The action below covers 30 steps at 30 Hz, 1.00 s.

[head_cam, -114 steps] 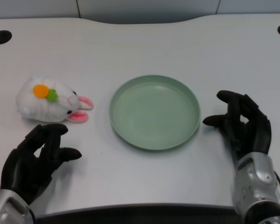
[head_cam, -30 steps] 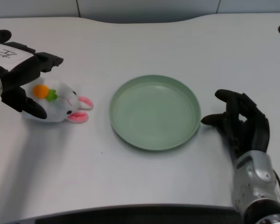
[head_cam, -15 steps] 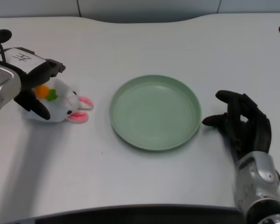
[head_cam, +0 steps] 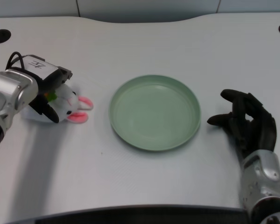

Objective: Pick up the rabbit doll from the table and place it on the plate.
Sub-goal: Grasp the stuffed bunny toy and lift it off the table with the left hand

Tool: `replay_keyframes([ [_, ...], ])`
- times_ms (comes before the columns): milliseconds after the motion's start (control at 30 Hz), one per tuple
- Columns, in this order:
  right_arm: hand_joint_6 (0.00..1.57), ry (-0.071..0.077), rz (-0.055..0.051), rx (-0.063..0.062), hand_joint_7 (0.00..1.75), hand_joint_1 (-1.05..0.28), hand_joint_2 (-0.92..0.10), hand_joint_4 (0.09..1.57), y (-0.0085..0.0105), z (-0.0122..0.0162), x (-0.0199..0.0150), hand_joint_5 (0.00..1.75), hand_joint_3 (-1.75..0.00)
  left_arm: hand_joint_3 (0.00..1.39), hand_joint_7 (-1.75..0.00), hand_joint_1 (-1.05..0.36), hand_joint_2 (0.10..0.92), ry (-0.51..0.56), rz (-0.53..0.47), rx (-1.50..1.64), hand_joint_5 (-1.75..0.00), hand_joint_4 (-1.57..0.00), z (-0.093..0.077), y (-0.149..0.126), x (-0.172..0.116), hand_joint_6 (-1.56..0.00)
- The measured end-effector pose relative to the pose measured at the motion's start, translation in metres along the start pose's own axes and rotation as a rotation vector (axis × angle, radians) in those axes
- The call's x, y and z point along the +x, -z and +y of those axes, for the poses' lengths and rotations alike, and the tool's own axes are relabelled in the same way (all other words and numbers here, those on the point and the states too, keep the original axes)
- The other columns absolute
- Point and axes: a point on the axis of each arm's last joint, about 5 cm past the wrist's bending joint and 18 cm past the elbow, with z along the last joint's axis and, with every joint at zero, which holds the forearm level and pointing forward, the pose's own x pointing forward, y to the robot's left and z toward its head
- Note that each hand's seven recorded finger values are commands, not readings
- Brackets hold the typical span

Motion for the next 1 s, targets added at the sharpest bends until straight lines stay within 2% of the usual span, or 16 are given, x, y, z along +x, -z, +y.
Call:
replay_keyframes([
  [233,0.83,0.0,0.001,0.001,0.86,-0.43,-0.92,0.92,0.0001,-0.0007,-0.0001,1.23,-0.39,0.0,-0.01,-0.99,0.888,0.044,0.013,0.041,-0.08,-0.11,-0.012,-0.003,0.004,-0.18],
  [333,0.83,-0.014,0.002,0.014,0.85,-0.44,-0.92,0.92,0.0002,-0.0026,-0.0004,1.23,-0.38,0.0,0.0,-0.98,0.894,0.051,0.013,0.056,-0.07,-0.09,-0.013,-0.005,0.006,-0.16],
  [400,0.83,-0.02,0.0,0.028,0.85,-0.44,-0.92,0.92,0.0002,-0.0041,-0.0006,1.23,-0.38,0.0,0.0,-0.97,0.893,0.055,0.017,0.092,-0.07,-0.09,-0.014,-0.006,0.007,-0.16],
  [533,0.83,-0.019,-0.004,0.036,0.84,-0.43,-0.92,0.91,0.0002,-0.0047,-0.0007,1.22,-0.39,0.0,-0.01,-0.92,0.885,0.04,0.021,0.151,-0.07,-0.12,-0.019,-0.006,0.007,-0.18],
  [633,0.84,-0.018,-0.003,0.035,0.83,-0.45,-0.92,0.93,0.0002,-0.005,-0.0007,1.22,-0.37,0.0,-0.02,-0.84,0.866,0.01,0.022,0.154,-0.1,-0.18,-0.023,-0.005,0.007,-0.24],
  [733,0.84,-0.014,-0.005,0.041,0.83,-0.44,-0.92,0.93,0.0001,-0.0054,-0.0007,1.21,-0.37,0.0,-0.07,-0.74,0.829,-0.068,0.007,0.166,-0.19,-0.37,-0.026,-0.005,0.007,-0.4],
  [767,0.84,-0.014,-0.005,0.044,0.82,-0.44,-0.92,0.93,0.0001,-0.0054,-0.0007,1.21,-0.36,0.0,-0.08,-0.71,0.818,-0.098,0.001,0.173,-0.24,-0.43,-0.028,-0.005,0.007,-0.47],
  [833,0.84,-0.014,-0.005,0.044,0.82,-0.43,-0.92,0.93,0.0001,-0.0053,-0.0006,1.21,-0.37,0.0,-0.11,-0.58,0.809,-0.167,-0.013,0.191,-0.6,-0.52,-0.033,-0.005,0.006,-0.72],
  [900,0.83,-0.014,-0.006,0.044,0.82,-0.43,-0.92,0.92,0.0001,-0.0052,-0.0006,1.21,-0.37,0.0,-0.14,-0.53,0.804,-0.237,-0.022,0.197,-0.85,-0.53,-0.038,-0.005,0.005,-0.83],
  [933,0.83,-0.013,-0.006,0.044,0.82,-0.43,-0.92,0.92,0.0001,-0.0051,-0.0006,1.21,-0.37,0.0,-0.15,-0.52,0.802,-0.257,-0.025,0.2,-0.91,-0.52,-0.04,-0.005,0.005,-0.85],
  [1000,0.83,-0.008,-0.006,0.042,0.83,-0.43,-0.92,0.92,0.0001,-0.0044,-0.0006,1.22,-0.38,0.0,-0.2,-0.37,0.834,-0.292,-0.03,0.206,-1.15,-0.61,-0.042,-0.005,0.004,-0.92],
])
